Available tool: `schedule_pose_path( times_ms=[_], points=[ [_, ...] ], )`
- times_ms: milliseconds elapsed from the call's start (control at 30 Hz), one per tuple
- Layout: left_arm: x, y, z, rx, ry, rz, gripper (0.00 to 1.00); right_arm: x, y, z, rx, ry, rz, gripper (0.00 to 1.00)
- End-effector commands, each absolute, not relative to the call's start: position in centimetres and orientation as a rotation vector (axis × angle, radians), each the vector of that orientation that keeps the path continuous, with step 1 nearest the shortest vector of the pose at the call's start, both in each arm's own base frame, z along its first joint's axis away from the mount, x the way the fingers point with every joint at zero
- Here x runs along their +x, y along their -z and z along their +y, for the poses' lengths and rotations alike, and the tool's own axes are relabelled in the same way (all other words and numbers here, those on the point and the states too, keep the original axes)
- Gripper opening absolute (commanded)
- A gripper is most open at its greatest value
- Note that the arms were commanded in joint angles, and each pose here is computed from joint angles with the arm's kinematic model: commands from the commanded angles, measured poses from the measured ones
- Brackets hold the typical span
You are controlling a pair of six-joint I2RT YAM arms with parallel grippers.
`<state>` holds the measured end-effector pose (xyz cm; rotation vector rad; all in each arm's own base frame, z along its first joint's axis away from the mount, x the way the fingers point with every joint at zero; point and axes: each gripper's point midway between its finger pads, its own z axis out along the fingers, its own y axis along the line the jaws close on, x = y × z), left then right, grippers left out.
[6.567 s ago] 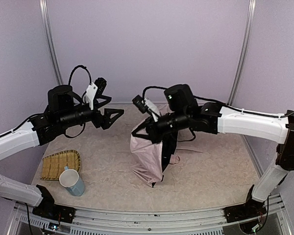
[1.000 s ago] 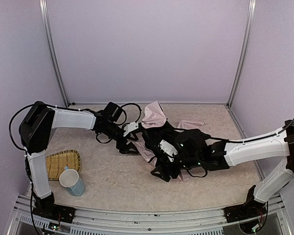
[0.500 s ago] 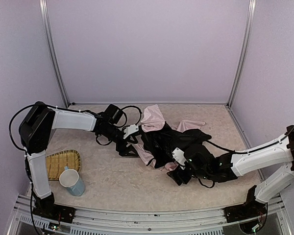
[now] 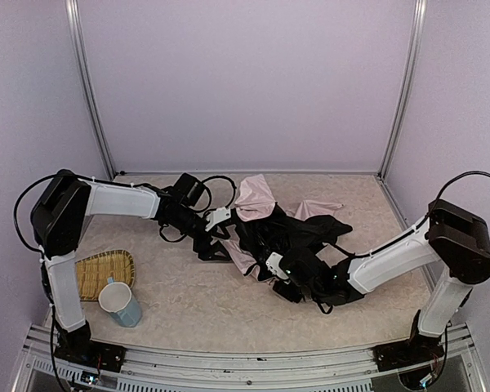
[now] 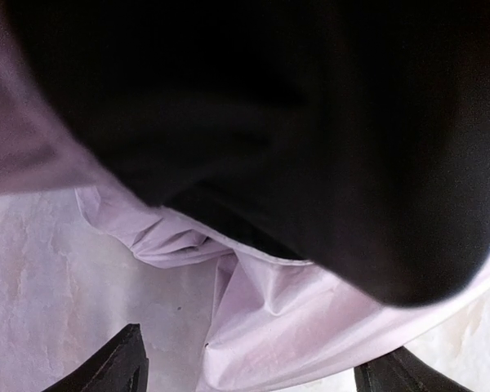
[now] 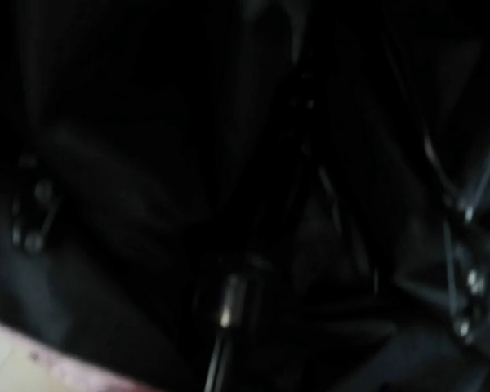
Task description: Put away the umbrella
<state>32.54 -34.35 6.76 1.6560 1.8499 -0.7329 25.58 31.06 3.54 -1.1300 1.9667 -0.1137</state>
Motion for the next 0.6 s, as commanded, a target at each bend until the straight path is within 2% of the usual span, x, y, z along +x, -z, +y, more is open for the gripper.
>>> schedule_pose_path(
  times_ms=[0, 33, 100, 267, 433, 567],
  points=[
    [32.3, -7.7, -34.4, 1.658, 0.744, 1.815, 0.84, 26.2, -2.8, 31.1, -1.162, 0.211, 1.923, 0.65],
    [32.3, -7.7, -34.5, 1.658, 0.746, 1.816, 0.84, 26.4, -2.8, 31.1, -1.157, 0.220, 1.919, 0.62],
    [32.3, -7.7, -34.5, 1.658, 0.746, 1.818, 0.84, 26.5, -3.0, 31.3, -1.156, 0.217, 1.915, 0.38],
    [32.5, -9.7, -34.5, 1.625, 0.766, 1.786, 0.84, 26.6, -4.4, 31.3, -1.134, 0.219, 1.918, 0.00],
    [34.2, -18.2, -33.8, 1.407, 0.776, 1.645, 0.84, 27.0, -9.2, 32.5, -1.088, 0.078, 1.915, 0.00],
    [33.6, -25.9, -32.0, 1.283, 0.732, 1.447, 0.87, 25.8, -15.1, 34.5, -1.112, -0.343, 1.877, 0.00]
  ],
)
